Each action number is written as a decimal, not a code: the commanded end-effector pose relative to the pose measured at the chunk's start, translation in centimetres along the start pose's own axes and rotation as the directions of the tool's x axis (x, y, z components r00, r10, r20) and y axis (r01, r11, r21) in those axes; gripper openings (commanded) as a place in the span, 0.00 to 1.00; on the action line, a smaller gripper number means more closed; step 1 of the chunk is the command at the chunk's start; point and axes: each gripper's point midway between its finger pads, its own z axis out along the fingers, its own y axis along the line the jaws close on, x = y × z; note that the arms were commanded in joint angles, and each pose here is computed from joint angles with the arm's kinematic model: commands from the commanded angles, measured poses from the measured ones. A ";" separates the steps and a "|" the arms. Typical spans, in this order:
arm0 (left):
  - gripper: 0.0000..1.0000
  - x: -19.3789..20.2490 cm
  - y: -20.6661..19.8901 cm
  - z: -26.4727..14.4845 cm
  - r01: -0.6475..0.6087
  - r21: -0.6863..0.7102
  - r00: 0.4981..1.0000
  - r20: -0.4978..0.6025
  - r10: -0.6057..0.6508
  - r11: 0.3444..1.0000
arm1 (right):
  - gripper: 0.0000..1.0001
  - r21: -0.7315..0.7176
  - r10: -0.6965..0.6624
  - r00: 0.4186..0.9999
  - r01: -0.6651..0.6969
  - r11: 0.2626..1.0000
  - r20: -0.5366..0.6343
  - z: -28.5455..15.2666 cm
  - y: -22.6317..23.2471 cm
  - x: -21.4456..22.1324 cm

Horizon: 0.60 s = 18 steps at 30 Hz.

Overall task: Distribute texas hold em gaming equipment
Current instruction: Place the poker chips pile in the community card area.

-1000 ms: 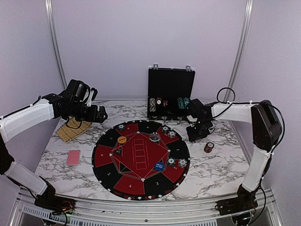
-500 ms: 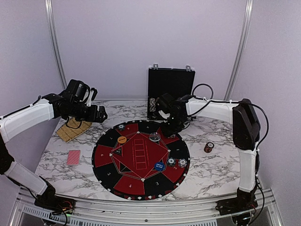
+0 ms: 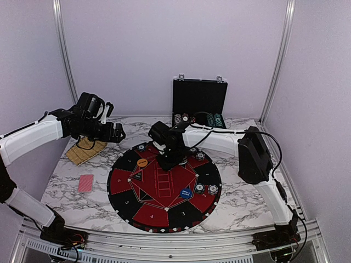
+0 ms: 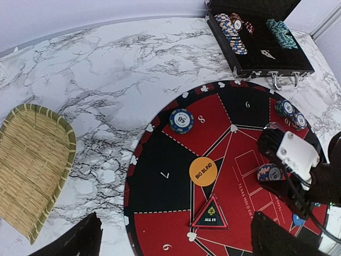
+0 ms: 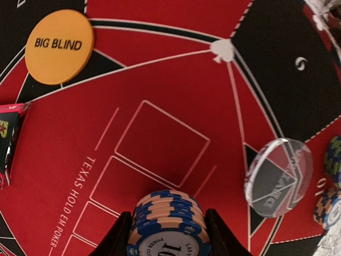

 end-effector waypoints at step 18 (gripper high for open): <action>0.99 0.8 -0.9 1.1 0.009 0.058 0.998 -0.061 -0.006 0.998 | 0.60 -0.066 -0.022 1.000 0.022 0.998 0.012 -0.5 2.5 0.4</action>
